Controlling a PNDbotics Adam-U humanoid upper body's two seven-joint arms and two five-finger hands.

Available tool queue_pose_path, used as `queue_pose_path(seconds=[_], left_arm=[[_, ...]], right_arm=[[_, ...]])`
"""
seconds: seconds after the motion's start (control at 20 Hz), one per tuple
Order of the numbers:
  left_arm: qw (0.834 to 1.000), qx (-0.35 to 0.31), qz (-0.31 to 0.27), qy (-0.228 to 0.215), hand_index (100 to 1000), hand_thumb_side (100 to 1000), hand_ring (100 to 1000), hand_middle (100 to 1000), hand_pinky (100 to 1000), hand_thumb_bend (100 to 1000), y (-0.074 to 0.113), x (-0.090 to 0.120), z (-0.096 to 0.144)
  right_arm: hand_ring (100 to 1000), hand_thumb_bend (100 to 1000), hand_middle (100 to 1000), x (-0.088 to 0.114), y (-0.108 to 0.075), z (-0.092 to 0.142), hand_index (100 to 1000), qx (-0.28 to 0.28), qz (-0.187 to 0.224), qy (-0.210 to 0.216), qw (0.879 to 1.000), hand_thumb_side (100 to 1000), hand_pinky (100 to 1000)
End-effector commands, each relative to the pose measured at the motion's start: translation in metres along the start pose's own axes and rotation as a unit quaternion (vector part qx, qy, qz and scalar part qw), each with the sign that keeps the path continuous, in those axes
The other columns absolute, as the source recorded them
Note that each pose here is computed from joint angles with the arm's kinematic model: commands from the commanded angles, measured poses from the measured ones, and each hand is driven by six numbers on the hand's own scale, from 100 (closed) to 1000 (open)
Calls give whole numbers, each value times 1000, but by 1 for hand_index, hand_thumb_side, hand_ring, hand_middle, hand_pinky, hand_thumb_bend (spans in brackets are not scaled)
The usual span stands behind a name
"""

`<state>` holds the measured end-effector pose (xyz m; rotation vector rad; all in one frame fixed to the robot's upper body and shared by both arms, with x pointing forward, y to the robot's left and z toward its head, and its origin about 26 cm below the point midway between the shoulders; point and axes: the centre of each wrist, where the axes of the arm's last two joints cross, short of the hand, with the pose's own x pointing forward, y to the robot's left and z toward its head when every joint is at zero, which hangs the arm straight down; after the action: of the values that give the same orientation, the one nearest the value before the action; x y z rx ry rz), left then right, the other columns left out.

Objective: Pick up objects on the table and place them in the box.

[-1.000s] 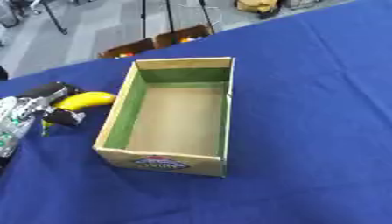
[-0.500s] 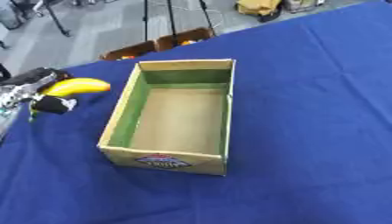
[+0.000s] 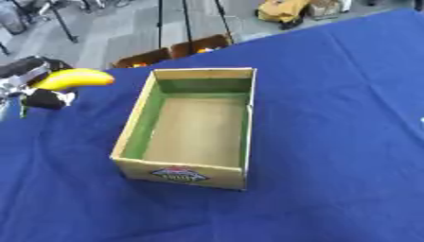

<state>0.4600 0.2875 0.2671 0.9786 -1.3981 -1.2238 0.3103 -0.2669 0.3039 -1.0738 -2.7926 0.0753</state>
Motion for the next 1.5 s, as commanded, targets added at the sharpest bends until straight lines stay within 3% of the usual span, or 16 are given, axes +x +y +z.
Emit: queue_pose_path(seconds=[0.05, 0.85, 1.15, 1.5], left_arm=[[999, 31, -19, -18, 601, 301, 409, 537, 205, 100, 32, 10, 10], [990, 26, -36, -136, 587, 301, 391, 521, 176, 100, 39, 91, 13], [986, 14, -13, -167, 581, 302, 374, 509, 148, 100, 28, 118, 4], [985, 10, 3, -173, 580, 301, 373, 507, 146, 100, 7, 143, -12]], right_arm=[[874, 100, 750, 4, -3, -6, 930, -9, 2, -13, 1000, 1000, 795], [874, 100, 750, 6, 0, -7, 930, -14, -7, -16, 1000, 1000, 795], [874, 100, 750, 8, 3, -9, 930, -17, -14, -20, 1000, 1000, 795], [874, 100, 749, 10, 5, -11, 929, -20, -21, -22, 999, 1000, 796]])
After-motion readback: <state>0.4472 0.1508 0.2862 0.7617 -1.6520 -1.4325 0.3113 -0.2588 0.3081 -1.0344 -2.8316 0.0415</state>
